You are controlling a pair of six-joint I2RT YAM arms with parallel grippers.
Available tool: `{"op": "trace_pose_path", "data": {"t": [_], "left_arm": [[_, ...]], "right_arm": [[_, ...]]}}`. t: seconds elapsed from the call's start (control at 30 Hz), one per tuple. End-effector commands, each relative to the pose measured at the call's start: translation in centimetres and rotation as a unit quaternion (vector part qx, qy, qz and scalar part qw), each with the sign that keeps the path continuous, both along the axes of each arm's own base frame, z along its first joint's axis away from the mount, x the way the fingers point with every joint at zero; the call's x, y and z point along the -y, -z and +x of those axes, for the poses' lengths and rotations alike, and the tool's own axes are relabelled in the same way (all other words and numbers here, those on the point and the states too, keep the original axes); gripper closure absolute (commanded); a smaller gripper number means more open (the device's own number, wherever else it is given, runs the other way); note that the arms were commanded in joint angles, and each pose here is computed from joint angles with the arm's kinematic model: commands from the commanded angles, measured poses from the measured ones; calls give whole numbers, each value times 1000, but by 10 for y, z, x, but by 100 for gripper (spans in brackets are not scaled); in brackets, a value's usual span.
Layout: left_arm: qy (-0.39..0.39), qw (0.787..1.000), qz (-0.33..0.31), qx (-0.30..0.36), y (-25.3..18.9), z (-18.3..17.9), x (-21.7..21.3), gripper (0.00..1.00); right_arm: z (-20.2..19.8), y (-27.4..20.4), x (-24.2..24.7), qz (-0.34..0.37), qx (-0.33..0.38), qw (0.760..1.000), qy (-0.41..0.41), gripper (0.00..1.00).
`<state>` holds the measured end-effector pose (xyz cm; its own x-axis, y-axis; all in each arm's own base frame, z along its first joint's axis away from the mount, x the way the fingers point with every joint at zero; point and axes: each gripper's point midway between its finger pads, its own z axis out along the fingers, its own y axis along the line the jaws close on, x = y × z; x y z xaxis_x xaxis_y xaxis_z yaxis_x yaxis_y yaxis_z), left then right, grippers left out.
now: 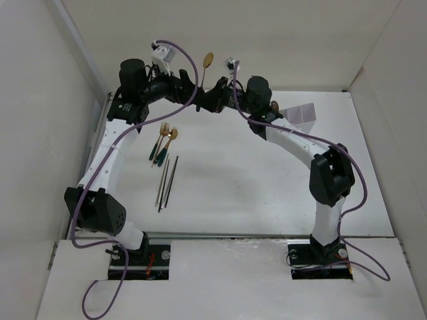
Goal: Sort the eating utensils into containers
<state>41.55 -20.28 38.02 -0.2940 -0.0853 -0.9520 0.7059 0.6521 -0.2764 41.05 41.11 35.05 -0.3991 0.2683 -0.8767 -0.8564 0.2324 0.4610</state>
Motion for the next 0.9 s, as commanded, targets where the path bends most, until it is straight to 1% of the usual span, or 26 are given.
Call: {"op": "trace_pose_path", "data": {"t": [0.0, 0.03, 0.07, 0.1, 0.13, 0.17, 0.2, 0.23, 0.27, 0.3, 0.33, 0.37, 0.4, 0.43, 0.47, 0.53, 0.57, 0.63, 0.67, 0.8, 0.83, 0.87], "left_arm": [[-2, 1000, 22, -15, 11, -16, -1, 0], [-29, 999, 33, -15, 14, -9, -8, 0], [-45, 998, 36, -15, 15, -5, -12, 0], [-69, 996, 45, -17, 19, -1, -26, 0], [-86, 995, 52, -13, 20, 4, -34, 0], [-111, 992, 59, -20, 28, 10, -45, 0], [-128, 989, 66, -22, 33, 15, -57, 0], [-126, 989, 73, -24, 40, 13, -58, 0], [-138, 987, 76, -30, 45, 15, -66, 0], [-137, 987, 81, -33, 50, 15, -67, 0], [-146, 985, 84, -39, 56, 17, -72, 0], [-147, 983, 95, -48, 70, 16, -75, 0], [-169, 979, 104, -54, 77, 19, -82, 0], [-179, 976, 108, -56, 82, 21, -86, 0], [-193, 972, 115, -68, 93, 22, -94, 0], [-215, 965, 130, -75, 104, 23, -103, 0], [-223, 962, 134, -82, 111, 23, -109, 0], [-221, 961, 141, -89, 118, 21, -110, 0], [-220, 961, 143, -81, 114, 19, -110, 0], [-226, 958, 151, -89, 123, 16, -117, 0], [-231, 957, 151, -89, 123, 16, -121, 0], [-232, 958, 148, -81, 117, 16, -121, 0]], "right_arm": [[37, -27, 60, 14, 44, 993, 112, 100], [61, -4, 92, -19, 13, 985, 173, 100], [72, 17, 113, -51, -6, 976, 211, 100], [78, 20, 138, -88, 11, 964, 251, 100], [83, 43, 160, -132, -11, 950, 283, 100], [94, 65, 197, -169, -21, 922, 348, 100], [96, 74, 216, -198, -15, 905, 376, 100], [96, 75, 237, -234, 10, 884, 403, 100], [102, 89, 266, -264, 0, 852, 452, 100], [100, 100, 281, -282, -4, 837, 468, 100], [103, 101, 292, -290, -2, 829, 478, 100], [106, 112, 300, -310, -4, 822, 477, 100], [108, 122, 312, -318, -17, 815, 483, 100], [113, 123, 317, -324, -14, 812, 486, 100], [116, 139, 315, -339, -24, 812, 475, 100], [126, 148, 326, -343, -33, 806, 482, 100], [129, 165, 326, -353, -44, 804, 476, 100], [137, 165, 334, -358, -42, 795, 488, 100], [138, 171, 336, -363, -46, 790, 492, 100], [143, 189, 336, -386, -56, 786, 480, 100], [142, 190, 341, -393, -61, 776, 489, 100], [142, 190, 343, -394, -62, 773, 493, 100]]}}
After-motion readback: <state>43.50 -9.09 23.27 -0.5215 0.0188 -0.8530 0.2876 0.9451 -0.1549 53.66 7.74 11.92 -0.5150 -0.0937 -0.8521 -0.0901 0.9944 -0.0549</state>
